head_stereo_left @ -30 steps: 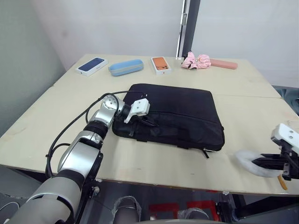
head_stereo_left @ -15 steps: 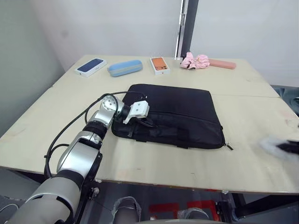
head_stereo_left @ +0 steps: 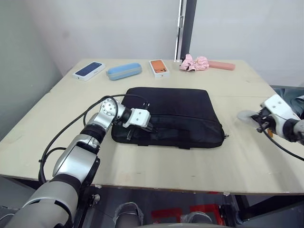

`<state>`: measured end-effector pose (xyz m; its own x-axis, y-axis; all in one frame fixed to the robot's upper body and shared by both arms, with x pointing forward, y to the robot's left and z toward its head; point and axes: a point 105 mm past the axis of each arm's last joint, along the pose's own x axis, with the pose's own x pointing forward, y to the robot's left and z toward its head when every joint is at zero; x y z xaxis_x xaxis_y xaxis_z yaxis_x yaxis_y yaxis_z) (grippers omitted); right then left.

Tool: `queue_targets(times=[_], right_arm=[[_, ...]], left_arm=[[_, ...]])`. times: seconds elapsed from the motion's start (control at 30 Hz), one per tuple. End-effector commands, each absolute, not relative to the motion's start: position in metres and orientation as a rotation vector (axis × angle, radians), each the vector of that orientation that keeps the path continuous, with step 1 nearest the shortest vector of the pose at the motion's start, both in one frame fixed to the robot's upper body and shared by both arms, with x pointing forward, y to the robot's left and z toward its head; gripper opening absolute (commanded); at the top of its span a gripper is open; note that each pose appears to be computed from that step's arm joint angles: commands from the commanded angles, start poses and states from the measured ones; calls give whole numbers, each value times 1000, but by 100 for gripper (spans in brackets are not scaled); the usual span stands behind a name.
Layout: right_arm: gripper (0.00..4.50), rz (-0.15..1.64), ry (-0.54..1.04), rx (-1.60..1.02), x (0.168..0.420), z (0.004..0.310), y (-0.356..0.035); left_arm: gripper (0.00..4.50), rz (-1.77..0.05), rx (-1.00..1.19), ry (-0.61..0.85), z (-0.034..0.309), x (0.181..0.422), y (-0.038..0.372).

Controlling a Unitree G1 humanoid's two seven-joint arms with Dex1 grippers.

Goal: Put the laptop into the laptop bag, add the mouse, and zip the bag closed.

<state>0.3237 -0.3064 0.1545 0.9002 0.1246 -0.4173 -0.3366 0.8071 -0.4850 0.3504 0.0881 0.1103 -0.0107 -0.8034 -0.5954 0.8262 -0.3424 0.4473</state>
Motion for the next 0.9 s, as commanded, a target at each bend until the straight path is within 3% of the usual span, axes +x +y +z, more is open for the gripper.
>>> queue_targets(times=[0.03,0.2,0.4,0.5,0.6,0.73,0.87,0.9], right_arm=[[2,114,303,-683,345,176,-307],[2,55,197,-693,368,195,-291],[2,18,109,-641,376,207,-280],[2,61,166,-623,375,193,-276],[2,137,325,-613,364,159,-280],[144,225,510,-443,346,127,-279],[264,273,530,-368,343,128,-270],[311,287,534,-355,341,130,-269]], left_arm=[[0,-1743,973,287,63,334,109],[0,-1749,975,289,61,332,110],[0,-1744,949,280,61,332,108],[0,-1748,948,283,60,331,108],[0,-1736,913,275,62,332,106],[0,-1720,862,247,71,335,101],[0,-1703,768,203,86,339,94],[0,-1698,739,189,90,340,93]])
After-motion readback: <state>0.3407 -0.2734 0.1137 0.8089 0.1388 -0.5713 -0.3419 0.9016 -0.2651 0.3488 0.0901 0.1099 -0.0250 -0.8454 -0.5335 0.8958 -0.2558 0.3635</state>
